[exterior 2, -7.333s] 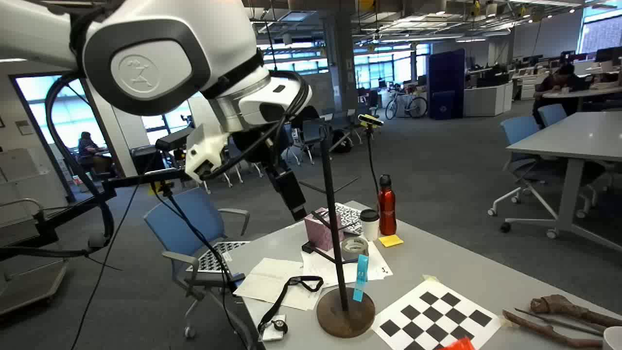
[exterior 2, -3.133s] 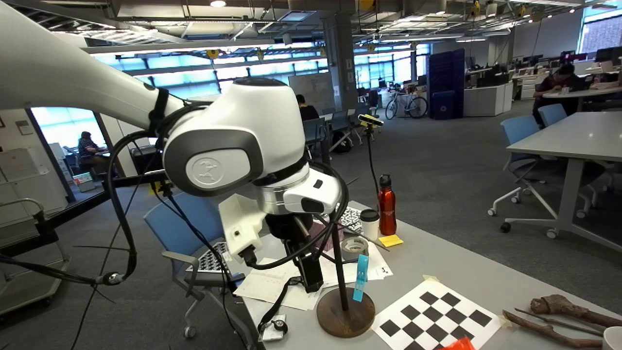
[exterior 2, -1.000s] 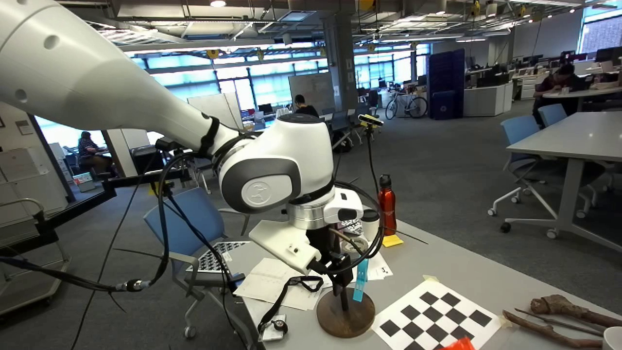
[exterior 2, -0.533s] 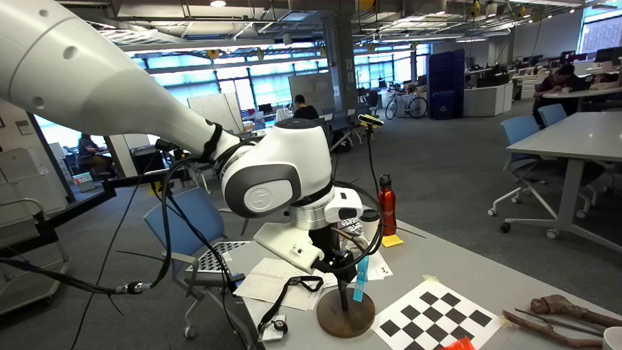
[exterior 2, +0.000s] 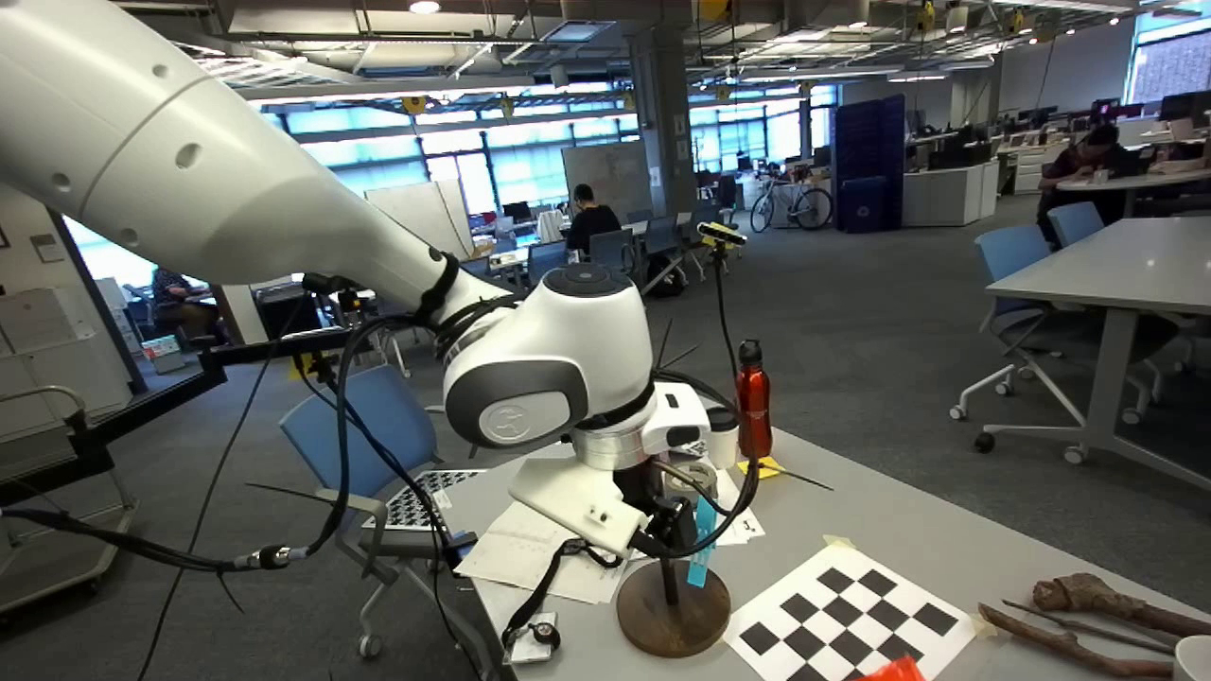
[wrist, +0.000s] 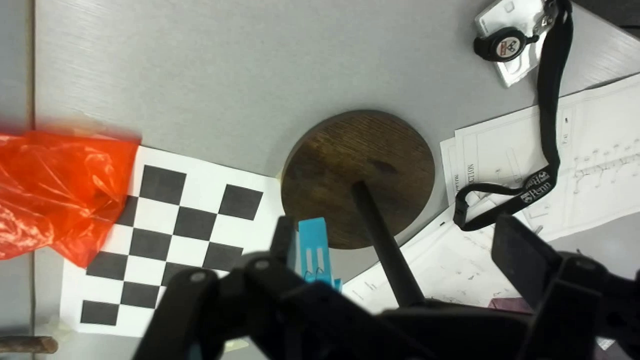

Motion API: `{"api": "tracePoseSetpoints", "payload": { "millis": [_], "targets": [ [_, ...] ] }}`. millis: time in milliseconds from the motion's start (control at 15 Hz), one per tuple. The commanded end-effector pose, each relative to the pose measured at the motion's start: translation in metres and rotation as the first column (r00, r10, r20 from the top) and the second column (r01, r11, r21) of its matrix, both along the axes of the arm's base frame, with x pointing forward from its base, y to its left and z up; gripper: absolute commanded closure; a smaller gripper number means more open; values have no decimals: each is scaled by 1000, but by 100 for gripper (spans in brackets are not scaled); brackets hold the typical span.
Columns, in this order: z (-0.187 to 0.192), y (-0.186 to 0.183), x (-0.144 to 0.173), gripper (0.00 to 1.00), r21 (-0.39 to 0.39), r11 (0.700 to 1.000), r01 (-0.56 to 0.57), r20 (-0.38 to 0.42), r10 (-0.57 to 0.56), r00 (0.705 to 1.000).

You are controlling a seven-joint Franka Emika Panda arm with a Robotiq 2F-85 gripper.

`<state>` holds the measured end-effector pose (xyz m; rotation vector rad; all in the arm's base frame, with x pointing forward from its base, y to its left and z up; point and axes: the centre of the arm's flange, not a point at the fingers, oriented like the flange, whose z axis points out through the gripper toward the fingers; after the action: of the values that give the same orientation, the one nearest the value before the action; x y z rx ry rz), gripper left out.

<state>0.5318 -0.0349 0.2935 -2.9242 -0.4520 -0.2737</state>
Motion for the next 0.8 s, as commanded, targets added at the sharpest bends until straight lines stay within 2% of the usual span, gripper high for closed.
{"api": "tracePoseSetpoints", "payload": {
  "millis": [0, 733],
  "targets": [
    [-16, -17, 12, 0, 31, 999, -41, 53, 39, 998],
    [-56, -10, 42, 0, -4, 1000, 22, 160, -21, 987]
  ]
}}
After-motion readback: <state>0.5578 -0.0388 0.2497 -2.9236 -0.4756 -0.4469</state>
